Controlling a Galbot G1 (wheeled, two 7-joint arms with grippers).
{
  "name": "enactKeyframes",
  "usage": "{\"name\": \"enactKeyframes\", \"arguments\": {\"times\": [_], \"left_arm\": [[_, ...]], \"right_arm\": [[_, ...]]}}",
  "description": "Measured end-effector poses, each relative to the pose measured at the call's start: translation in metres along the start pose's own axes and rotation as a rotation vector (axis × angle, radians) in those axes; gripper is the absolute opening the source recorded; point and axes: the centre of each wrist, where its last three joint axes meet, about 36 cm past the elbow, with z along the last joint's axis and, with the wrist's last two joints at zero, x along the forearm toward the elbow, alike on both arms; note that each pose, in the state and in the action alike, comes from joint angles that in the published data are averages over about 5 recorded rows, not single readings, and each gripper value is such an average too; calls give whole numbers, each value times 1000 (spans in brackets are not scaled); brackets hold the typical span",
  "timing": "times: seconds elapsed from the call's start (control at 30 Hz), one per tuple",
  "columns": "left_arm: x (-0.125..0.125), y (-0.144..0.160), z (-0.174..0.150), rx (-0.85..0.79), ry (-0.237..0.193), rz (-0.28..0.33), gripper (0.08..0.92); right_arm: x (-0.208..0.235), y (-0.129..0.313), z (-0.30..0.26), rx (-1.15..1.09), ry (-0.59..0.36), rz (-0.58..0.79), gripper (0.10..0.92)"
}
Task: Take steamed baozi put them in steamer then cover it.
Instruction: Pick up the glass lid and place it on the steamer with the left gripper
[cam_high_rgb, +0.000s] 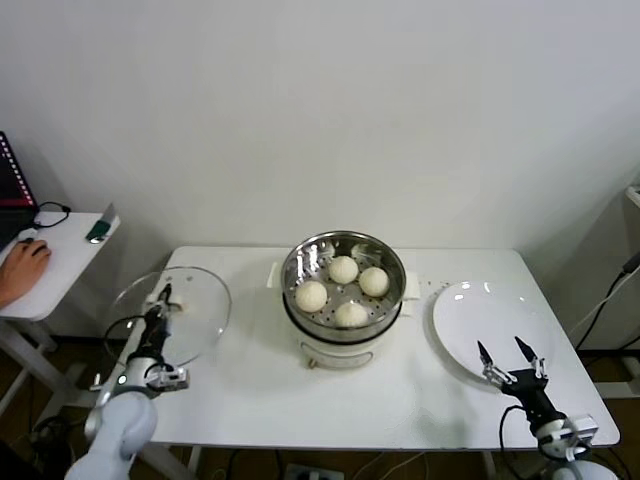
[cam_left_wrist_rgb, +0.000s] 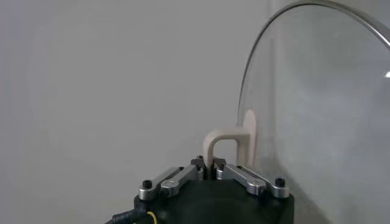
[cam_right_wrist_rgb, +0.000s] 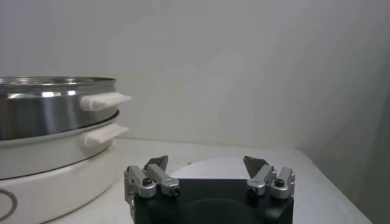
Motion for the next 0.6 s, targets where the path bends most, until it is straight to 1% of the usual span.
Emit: {"name": "enactKeyframes", "arguments": {"times": [0.17,0.3,0.43,0.6], "left_arm": [[18,44,-3,-15,46,-65,150],[28,82,-12,-16,58,-123,150],[35,113,-27,-12,47,-163,150],[37,139,-60,21,8,-172,150]], "right_arm": [[-9,-5,-3,19,4,-7,823],[-18,-9,-6,38,2,-17,823],[-28,-12,-10,57,0,-26,823],[-42,-12,-12,75,-3,-40,823]]}}
